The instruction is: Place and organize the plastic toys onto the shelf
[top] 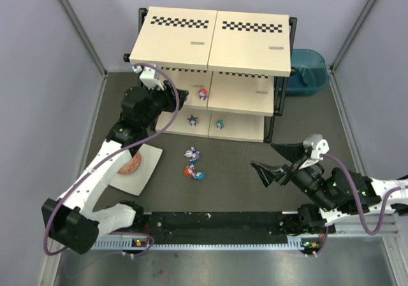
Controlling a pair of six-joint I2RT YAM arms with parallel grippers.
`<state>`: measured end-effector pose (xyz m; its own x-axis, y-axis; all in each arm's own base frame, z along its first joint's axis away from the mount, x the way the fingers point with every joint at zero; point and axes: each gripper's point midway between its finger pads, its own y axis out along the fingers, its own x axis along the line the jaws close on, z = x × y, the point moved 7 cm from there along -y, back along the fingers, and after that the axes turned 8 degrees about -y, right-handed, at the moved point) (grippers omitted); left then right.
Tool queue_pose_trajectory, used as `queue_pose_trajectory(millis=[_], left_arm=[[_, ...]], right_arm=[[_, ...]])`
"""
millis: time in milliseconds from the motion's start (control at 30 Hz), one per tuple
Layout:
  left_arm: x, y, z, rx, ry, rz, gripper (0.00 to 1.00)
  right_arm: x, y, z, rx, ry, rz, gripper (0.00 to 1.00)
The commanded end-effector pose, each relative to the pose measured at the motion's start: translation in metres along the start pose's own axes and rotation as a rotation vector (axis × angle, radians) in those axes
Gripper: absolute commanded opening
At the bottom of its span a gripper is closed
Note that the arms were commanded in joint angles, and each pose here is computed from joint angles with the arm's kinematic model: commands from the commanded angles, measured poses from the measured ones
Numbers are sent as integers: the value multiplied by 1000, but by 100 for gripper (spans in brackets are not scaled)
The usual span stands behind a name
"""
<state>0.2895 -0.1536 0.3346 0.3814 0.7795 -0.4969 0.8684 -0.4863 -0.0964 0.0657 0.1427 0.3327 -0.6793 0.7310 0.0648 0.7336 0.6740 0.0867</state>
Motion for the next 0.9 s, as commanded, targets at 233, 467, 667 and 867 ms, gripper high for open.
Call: queue_pose_trajectory(millis=[233,467,667,867], left_arm=[[9,26,-30,-160,21,-92,0],[20,28,-31,-204,13,-177,0],[25,31,-27,-213,32,-236,0],[24,33,-18,-216,42,-273,0]], right_arm=[[-9,-4,7,16,10,48,96],[-9,-5,11,23,11,50,96],[-11,-6,12,23,19,57,96],[-12,-6,13,25,16,62,96]])
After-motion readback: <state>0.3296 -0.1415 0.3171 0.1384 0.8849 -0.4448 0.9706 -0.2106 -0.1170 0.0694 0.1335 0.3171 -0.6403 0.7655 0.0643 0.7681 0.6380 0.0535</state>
